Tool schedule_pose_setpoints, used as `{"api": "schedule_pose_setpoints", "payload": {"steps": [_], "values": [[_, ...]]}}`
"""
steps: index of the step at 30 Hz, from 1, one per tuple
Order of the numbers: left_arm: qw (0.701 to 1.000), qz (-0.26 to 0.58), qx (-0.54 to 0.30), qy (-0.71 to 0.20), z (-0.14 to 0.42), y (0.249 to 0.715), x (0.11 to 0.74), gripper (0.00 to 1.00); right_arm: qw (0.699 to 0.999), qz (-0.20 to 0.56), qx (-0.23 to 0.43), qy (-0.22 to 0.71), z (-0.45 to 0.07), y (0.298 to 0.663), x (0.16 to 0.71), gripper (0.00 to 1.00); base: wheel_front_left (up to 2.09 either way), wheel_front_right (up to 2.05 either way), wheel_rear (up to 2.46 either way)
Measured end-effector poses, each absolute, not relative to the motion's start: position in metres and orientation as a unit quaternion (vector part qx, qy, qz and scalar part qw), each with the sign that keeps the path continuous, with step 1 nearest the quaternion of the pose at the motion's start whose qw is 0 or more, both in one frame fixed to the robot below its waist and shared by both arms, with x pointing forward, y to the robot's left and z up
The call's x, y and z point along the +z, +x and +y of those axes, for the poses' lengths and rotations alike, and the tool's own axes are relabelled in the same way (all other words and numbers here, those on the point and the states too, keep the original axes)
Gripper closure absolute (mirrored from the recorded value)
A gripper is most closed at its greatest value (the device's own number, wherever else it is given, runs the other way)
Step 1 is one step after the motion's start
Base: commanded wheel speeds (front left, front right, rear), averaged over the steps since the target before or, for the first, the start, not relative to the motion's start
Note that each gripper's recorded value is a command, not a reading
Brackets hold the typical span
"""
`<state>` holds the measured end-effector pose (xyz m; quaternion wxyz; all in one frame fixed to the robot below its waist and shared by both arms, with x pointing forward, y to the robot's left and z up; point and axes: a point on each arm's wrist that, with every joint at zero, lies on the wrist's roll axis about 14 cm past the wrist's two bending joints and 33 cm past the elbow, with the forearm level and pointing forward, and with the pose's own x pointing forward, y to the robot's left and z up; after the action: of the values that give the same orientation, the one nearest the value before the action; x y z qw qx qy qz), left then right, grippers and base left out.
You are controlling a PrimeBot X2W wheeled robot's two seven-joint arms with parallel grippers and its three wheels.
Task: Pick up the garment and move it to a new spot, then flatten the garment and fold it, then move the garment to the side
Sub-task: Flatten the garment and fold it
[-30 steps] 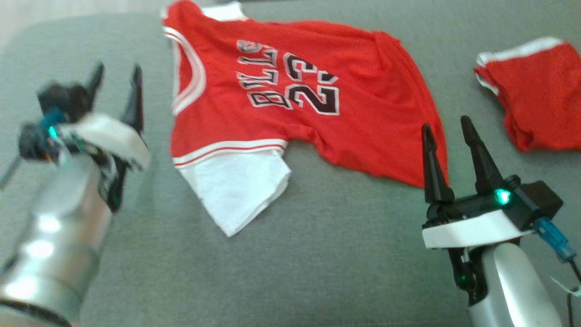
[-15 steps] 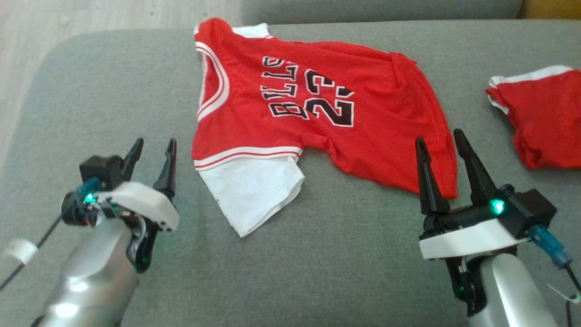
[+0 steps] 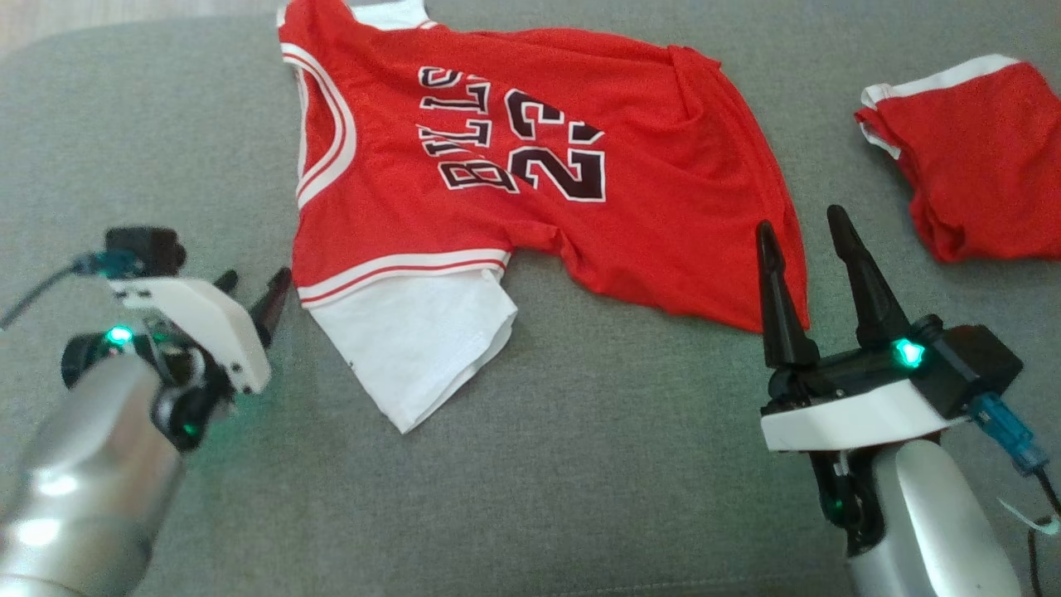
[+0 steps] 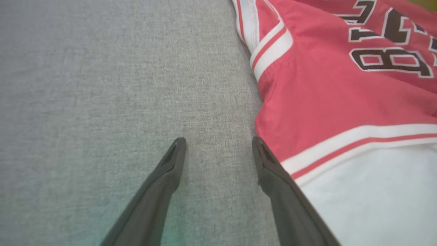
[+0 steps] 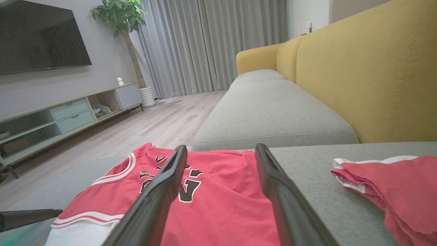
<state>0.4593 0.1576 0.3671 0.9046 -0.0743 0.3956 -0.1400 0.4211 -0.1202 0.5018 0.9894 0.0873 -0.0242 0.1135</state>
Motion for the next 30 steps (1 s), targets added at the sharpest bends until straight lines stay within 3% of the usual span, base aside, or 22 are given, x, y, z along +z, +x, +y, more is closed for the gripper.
{"api": "schedule_pose_setpoints", "payload": {"steps": [16,30], "values": [[0.855,0.494,-0.141,-0.069,0.158,0.493,0.363,0.00,0.992,-0.011,0.087,0.089,-0.138,0.425,0.486,0.00,0.00,0.00,0.00],[0.862,0.478,-0.148,-0.081,0.150,0.498,0.378,0.00,0.993,-0.015,0.082,0.089,-0.142,0.422,0.489,0.00,0.00,0.00,0.00]]}}
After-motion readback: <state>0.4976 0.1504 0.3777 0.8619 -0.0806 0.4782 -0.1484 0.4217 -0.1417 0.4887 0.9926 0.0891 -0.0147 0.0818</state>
